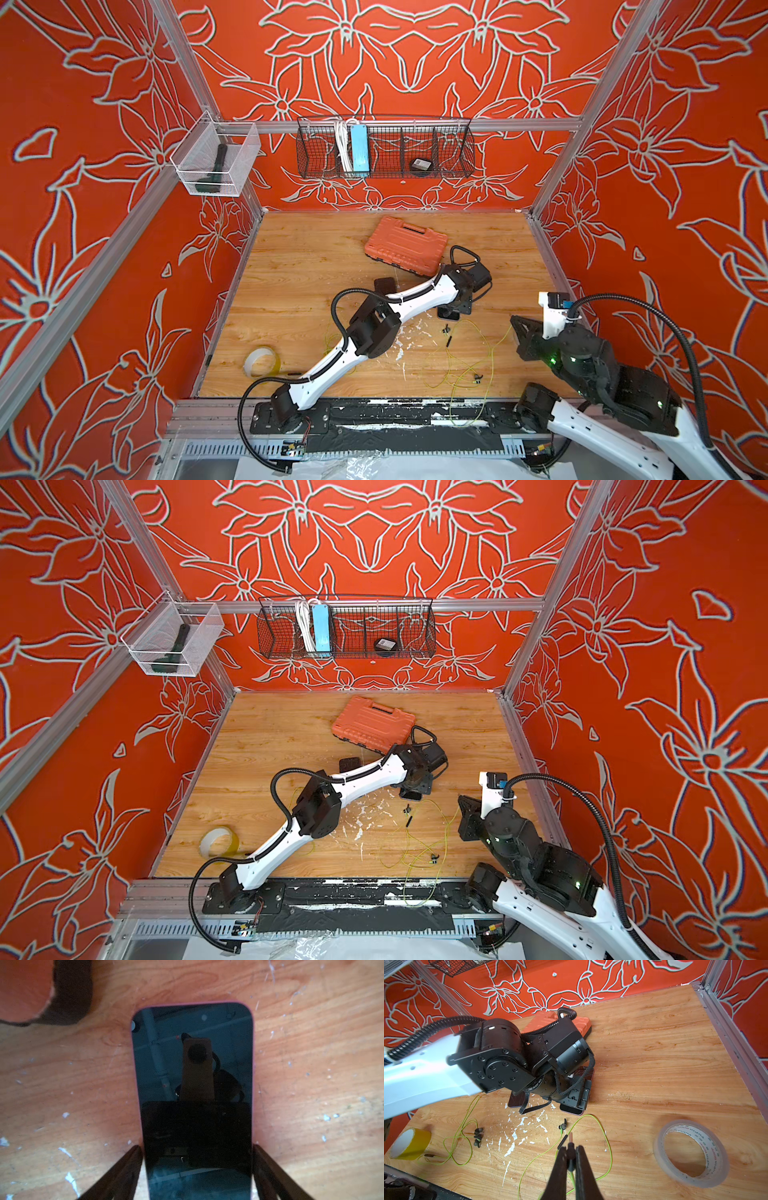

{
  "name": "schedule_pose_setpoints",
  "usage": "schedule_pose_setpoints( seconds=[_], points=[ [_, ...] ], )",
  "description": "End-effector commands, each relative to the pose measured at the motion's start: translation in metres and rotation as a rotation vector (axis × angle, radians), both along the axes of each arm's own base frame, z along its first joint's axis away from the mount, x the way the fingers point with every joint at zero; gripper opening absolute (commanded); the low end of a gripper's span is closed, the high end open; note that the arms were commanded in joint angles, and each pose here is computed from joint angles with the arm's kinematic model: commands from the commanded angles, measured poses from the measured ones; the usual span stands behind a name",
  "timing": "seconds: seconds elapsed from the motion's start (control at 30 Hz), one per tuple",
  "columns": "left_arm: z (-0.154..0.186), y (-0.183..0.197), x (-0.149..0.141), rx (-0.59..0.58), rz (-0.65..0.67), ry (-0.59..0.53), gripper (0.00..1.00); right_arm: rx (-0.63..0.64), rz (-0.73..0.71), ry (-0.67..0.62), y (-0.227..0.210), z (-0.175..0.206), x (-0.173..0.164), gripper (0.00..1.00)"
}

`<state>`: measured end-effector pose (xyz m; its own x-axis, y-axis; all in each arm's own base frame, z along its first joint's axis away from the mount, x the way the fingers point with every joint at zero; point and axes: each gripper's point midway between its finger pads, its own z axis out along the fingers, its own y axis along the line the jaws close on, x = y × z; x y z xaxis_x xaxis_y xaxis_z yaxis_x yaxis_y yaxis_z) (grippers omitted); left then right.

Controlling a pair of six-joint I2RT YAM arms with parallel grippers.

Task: Plug wired earphones into phones
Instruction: Pick up the phone at the center of the board.

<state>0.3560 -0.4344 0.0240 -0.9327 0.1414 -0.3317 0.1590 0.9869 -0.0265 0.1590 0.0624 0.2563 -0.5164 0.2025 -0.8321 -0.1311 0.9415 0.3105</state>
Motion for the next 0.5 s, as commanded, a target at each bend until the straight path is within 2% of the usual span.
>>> schedule_pose_setpoints(
  seconds=[0.0, 0.27, 0.47],
  points=[
    [-0.049, 0.033, -0.029, 0.158, 0.021, 0.126, 0.8, -0.012, 0.0, 0.008, -0.004, -0.004, -0.003, 0.06],
    [-0.044, 0.035, -0.072, 0.103, 0.032, 0.219, 0.79, -0.016, 0.005, 0.004, -0.005, -0.004, -0.004, 0.06],
    [-0.035, 0.043, -0.08, 0.109, 0.047, 0.215, 0.75, -0.015, 0.018, 0.011, -0.001, -0.007, -0.004, 0.07]
  ],
)
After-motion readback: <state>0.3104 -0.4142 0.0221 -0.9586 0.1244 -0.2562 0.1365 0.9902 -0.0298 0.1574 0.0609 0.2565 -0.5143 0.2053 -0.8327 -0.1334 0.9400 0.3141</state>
